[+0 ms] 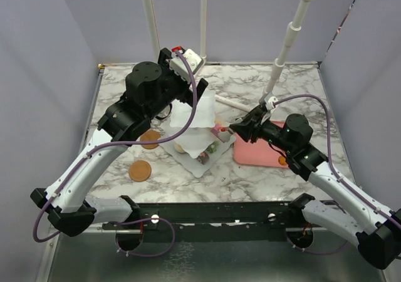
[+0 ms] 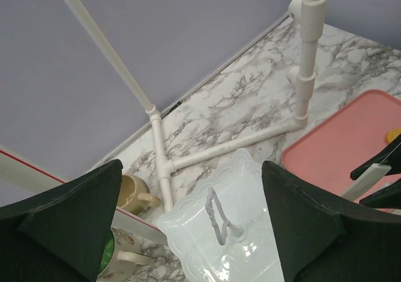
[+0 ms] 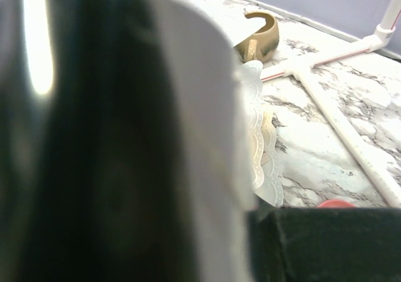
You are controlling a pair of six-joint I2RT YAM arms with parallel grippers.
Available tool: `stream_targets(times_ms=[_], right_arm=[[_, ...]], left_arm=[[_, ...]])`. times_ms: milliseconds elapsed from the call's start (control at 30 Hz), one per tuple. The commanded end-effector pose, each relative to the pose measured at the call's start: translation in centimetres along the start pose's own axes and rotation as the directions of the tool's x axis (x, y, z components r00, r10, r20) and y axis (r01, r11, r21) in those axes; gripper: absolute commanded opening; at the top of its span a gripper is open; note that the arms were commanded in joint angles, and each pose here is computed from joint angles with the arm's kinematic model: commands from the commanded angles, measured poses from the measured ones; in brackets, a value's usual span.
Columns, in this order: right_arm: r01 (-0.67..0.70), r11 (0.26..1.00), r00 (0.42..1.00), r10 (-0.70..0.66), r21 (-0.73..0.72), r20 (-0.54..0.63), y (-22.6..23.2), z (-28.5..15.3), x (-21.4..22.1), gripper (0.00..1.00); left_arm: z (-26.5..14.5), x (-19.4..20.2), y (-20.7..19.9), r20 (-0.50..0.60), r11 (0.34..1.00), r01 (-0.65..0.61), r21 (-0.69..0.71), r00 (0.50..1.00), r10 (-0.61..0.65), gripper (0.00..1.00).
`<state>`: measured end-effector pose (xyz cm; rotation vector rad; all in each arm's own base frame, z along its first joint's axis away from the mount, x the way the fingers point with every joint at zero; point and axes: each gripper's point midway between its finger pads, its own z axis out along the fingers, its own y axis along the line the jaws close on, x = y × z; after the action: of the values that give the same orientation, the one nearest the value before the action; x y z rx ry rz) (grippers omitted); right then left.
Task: Serve the afternoon tea
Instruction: Pick up the desert from the tray, then place the desert on the desert table.
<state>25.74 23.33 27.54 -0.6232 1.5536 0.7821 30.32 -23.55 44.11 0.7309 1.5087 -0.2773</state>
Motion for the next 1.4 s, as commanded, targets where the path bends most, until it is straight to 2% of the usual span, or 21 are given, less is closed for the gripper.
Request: stream_targets(times_ms=[0,367,733,933,1067,1367], right_arm=[[0.057,0.998,0.997,-0.055,-0.038,0.062,1.1,0.5,-2.5,0.12],[0.034,0.995,0.996,-0.026,-0.092,0.084,3.3,2.1,-2.6,0.12],[0.028,1.000,0.987,-0.028,0.001,0.156,2.3,4.2,-2.0,0.13],[0.023,1.000,0.994,-0.021,-0.013,0.105,2.7,5.3,-0.3,0.16],[0.016,1.000,0.997,-0.014,-0.018,0.077,2.9,5.5,0.8,0.22],[0.010,1.000,0.996,-0.008,-0.025,0.090,3.4,5.4,0.0,0.51]], left_arm=[[-0.9,-0.5,0.0,0.019,1.000,-0.001,0.014,1.000,0.001,0.94],[-1.1,-0.5,-0.2,0.037,1.000,-0.007,0.025,0.999,0.006,0.94],[-1.8,-0.4,-0.3,0.052,0.999,-0.017,0.032,0.999,0.015,0.94],[-2.2,-0.7,-0.3,0.065,0.999,-0.014,0.031,0.998,0.012,0.94],[-2.4,-0.9,-0.2,0.073,0.999,-0.014,0.028,0.997,0.012,0.95],[-2.7,-1.2,-0.2,0.082,1.000,-0.009,0.030,0.997,0.007,0.95]])
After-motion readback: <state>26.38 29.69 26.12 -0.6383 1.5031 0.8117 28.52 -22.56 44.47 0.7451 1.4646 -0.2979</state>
